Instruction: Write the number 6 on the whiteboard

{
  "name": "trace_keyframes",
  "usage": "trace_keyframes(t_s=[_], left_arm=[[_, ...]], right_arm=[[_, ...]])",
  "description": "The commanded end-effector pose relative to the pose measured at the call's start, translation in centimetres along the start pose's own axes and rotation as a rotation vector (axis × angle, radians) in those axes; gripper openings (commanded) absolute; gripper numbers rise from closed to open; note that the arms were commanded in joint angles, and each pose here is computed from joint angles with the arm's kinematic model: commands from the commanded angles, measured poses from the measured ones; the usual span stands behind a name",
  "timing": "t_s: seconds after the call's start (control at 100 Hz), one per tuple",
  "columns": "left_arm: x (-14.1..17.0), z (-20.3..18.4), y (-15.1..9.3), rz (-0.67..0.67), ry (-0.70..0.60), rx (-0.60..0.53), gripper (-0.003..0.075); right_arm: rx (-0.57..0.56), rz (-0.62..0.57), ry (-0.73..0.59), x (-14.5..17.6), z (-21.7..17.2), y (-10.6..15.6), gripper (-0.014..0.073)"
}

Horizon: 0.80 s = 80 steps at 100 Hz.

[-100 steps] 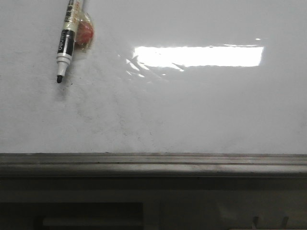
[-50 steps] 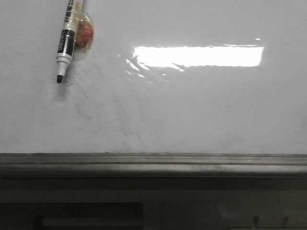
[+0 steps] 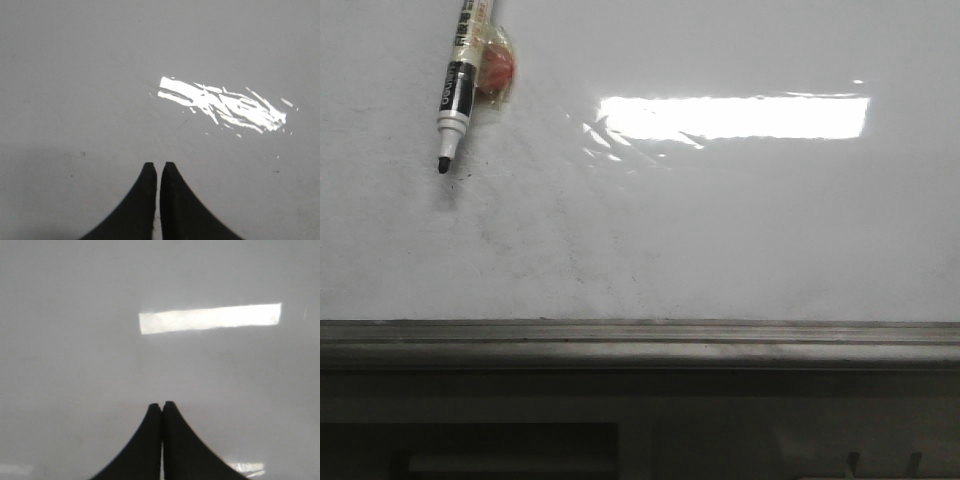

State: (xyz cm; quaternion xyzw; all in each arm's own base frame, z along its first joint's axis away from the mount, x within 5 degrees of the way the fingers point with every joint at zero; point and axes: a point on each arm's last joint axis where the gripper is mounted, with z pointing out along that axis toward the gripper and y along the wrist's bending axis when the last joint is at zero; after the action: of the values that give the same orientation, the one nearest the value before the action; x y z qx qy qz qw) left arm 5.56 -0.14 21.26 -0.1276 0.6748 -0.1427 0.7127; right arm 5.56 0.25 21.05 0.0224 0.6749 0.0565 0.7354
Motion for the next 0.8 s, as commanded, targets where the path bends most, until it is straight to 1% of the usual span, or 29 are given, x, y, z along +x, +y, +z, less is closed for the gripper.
trace_keyframes(t_s=[0.0, 0.02, 0.1, 0.2, 0.25, 0.32, 0.47, 0.54, 0.58, 0.71, 0.76, 0.79], left_arm=[[0.5, -0.1, 0.7, -0.175, -0.077, -0.014, -0.0020], [0.5, -0.1, 0.7, -0.211, -0.079, -0.014, -0.0020], [0.0, -0.2, 0.6, -0.311, -0.106, -0.013, -0.0020], [-1.0, -0.3, 0.0, -0.313, -0.110, 0.015, -0.0020], [-1.8, -0.4, -0.6, -0.281, -0.090, 0.040, -0.0020], [-2.9, -0.5, -1.7, -0.209, -0.028, 0.074, -0.0020], [-5.2, 0.2, -3.5, -0.016, 0.170, 0.087, -0.0020], [-6.1, 0.9, -4.1, 0.020, 0.240, 0.089, -0.0020], [-6.5, 1.3, -4.5, 0.050, 0.275, 0.111, -0.0020], [-7.4, 2.2, -5.6, 0.068, 0.332, 0.195, -0.0020], [-7.4, 2.5, -6.0, 0.104, 0.354, 0.239, -0.0019], [-7.4, 2.6, -6.2, 0.118, 0.369, 0.259, -0.0015]], right_arm=[[0.040, 0.156, -0.086, -0.2, -0.1, -0.5, -0.0067], [0.042, 0.194, -0.087, -0.2, -0.1, -0.5, -0.0067], [0.036, 0.234, -0.086, -0.5, -0.2, -0.4, -0.0064], [-0.004, 0.232, -0.051, -1.4, -0.2, 0.1, -0.0062], [-0.026, 0.231, -0.025, -2.1, -0.2, 0.4, -0.0058], [-0.056, 0.215, 0.039, -2.9, 0.0, 0.9, -0.0051], [-0.103, 0.189, 0.219, -4.9, 1.5, 1.9, -0.0051], [-0.120, 0.190, 0.304, -5.8, 2.5, 2.3, -0.0051], [-0.125, 0.188, 0.346, -6.1, 3.1, 2.4, -0.0051], [-0.147, 0.177, 0.449, -7.1, 4.8, 2.8, -0.0049], [-0.162, 0.155, 0.481, -7.3, 5.2, 3.0, -0.0027], [-0.167, 0.153, 0.494, -7.4, 5.3, 3.0, 0.0008]])
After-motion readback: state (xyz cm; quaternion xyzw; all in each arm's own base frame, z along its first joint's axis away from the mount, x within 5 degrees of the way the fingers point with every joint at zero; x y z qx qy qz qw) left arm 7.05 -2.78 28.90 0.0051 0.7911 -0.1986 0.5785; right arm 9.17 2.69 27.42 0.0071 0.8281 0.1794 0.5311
